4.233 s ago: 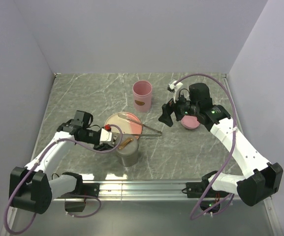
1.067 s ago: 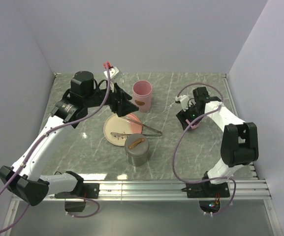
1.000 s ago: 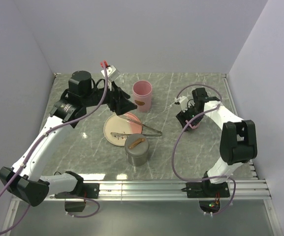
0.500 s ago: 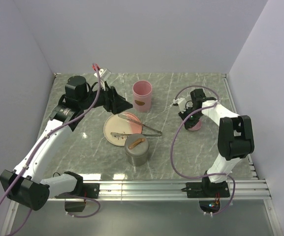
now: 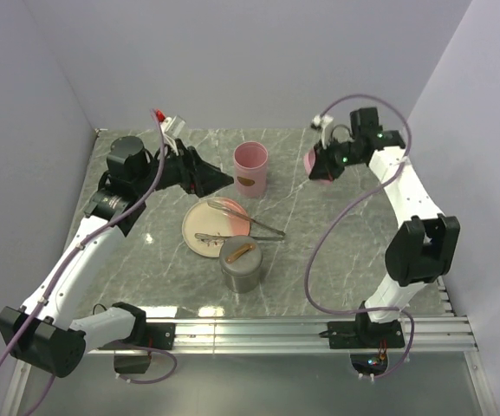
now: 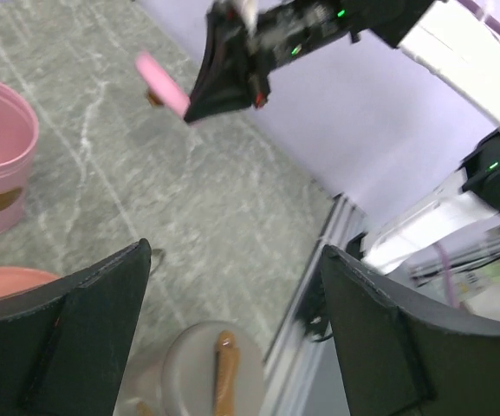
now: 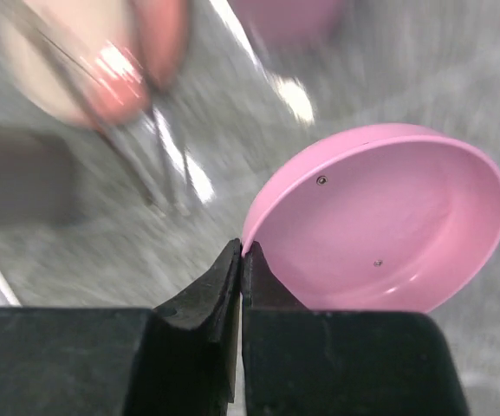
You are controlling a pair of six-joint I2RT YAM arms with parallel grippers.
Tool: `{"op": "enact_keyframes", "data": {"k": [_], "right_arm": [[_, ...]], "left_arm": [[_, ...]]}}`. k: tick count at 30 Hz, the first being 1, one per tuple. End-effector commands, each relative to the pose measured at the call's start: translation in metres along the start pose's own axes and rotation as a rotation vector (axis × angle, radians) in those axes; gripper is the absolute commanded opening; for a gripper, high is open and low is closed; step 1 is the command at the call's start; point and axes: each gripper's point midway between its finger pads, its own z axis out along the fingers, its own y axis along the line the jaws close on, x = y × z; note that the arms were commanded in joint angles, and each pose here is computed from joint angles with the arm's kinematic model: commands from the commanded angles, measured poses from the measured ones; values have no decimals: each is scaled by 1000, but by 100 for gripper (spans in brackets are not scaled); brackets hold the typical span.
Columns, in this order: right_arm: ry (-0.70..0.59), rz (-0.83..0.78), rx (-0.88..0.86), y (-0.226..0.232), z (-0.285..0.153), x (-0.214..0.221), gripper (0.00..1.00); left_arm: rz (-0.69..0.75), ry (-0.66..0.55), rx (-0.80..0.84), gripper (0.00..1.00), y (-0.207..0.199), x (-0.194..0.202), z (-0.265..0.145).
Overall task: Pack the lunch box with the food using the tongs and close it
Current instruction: Pick up the box lid from the center of the board, then close the box lid on the packing box.
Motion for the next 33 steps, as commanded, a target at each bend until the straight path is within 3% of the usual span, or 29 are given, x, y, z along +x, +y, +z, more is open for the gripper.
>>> {"op": "enact_keyframes", "data": {"k": [1,6,8,9,10,12,13,17,22,24,25,33], "right_arm": [[-223,-2,-187,62,-60,-75,0],[-368,75,-398,111,-99,-120,0],[-475,27,-479,129,-121,-143,0],[-452,174,-541,136,-120,-140,0],[-548,61,-529,141,-136,-159,0],[-560,167,-554,147,-138,-159,0],[-639,65,-526,156,-154,-170,0],[-775,51,-464,170,-169,-179,0],[-753,181,-607,191,-181,-193,0],[-670,351,-732,197,-173,-190,0],[-714,306,-757,203,-181,-193,0],[-738,636,-850,199,-179,-193,0]], "left_arm": [[-5,-82,91,86,-31,-30,-6],[-106,-157,151,84,-44,-43,-8],[-142,-186,168,85,-45,-43,-9],[-131,-237,220,85,-59,-53,-16],[-142,-261,232,85,-62,-56,-18],[-227,-302,234,85,-60,-60,-19],[-248,-307,240,85,-60,-62,-18],[-340,-329,235,84,-53,-68,-13],[-126,-351,362,81,-74,-69,-19],[-7,-383,414,78,-81,-65,-24],[12,-391,418,77,-80,-64,-24],[124,-423,431,75,-86,-65,-18]]}}
